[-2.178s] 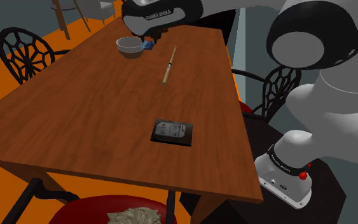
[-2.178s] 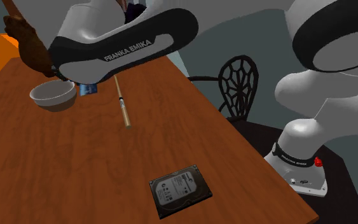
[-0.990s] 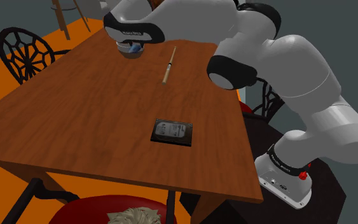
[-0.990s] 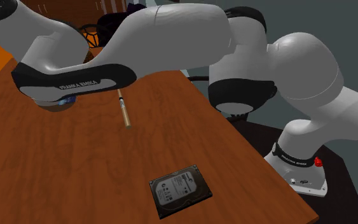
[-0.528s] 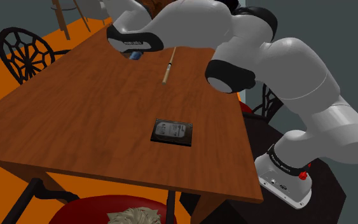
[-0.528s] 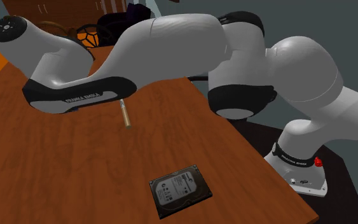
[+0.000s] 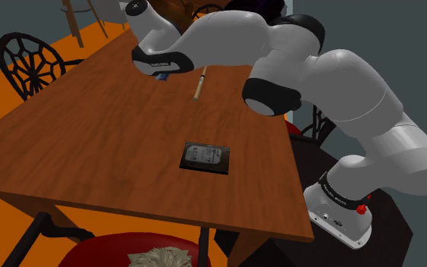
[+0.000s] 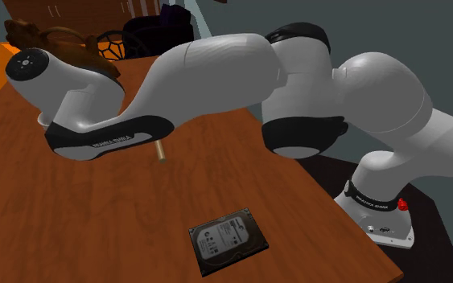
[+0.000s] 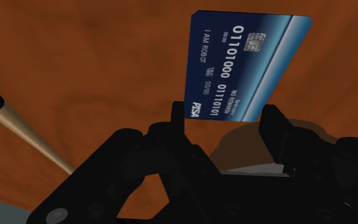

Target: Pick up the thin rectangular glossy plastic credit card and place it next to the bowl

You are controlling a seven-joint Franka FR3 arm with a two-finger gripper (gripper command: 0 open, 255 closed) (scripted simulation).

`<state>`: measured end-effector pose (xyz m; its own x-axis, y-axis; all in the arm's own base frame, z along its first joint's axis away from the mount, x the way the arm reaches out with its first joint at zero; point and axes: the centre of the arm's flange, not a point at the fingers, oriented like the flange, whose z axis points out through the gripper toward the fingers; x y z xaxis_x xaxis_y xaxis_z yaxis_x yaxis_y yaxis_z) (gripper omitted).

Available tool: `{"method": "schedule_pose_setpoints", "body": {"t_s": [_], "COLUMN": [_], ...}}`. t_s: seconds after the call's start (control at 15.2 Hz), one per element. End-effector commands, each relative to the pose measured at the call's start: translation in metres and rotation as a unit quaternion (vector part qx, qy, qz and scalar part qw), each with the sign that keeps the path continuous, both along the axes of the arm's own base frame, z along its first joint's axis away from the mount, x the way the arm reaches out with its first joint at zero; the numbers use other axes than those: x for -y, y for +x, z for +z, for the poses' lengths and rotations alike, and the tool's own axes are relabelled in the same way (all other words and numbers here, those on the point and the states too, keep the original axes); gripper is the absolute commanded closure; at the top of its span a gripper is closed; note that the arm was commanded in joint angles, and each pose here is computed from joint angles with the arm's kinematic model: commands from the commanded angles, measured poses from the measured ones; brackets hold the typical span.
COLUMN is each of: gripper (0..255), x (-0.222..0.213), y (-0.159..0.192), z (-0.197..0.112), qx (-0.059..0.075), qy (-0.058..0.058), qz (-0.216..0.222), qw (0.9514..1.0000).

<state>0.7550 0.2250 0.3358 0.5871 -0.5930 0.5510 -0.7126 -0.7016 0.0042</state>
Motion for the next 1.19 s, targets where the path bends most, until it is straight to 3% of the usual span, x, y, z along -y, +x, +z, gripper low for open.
{"method": "schedule_pose_setpoints", "body": {"t_s": [0.0,0.46,0.53,0.86,1.12], "gripper": [255,255,0,0,0], "x": [0.000,0.000,0.000,0.000,-0.020], "y": [0.000,0.000,0.000,0.000,-0.019], "z": [-0.006,-0.006,-0.006,-0.006,0.036], "qx": [0.000,0.000,0.000,0.000,0.000], "qy": [0.000,0.000,0.000,0.000,0.000], "qz": [0.000,0.000,0.000,0.000,0.000], "qw": [1.0000,1.0000,1.0000,1.0000,1.0000]}}
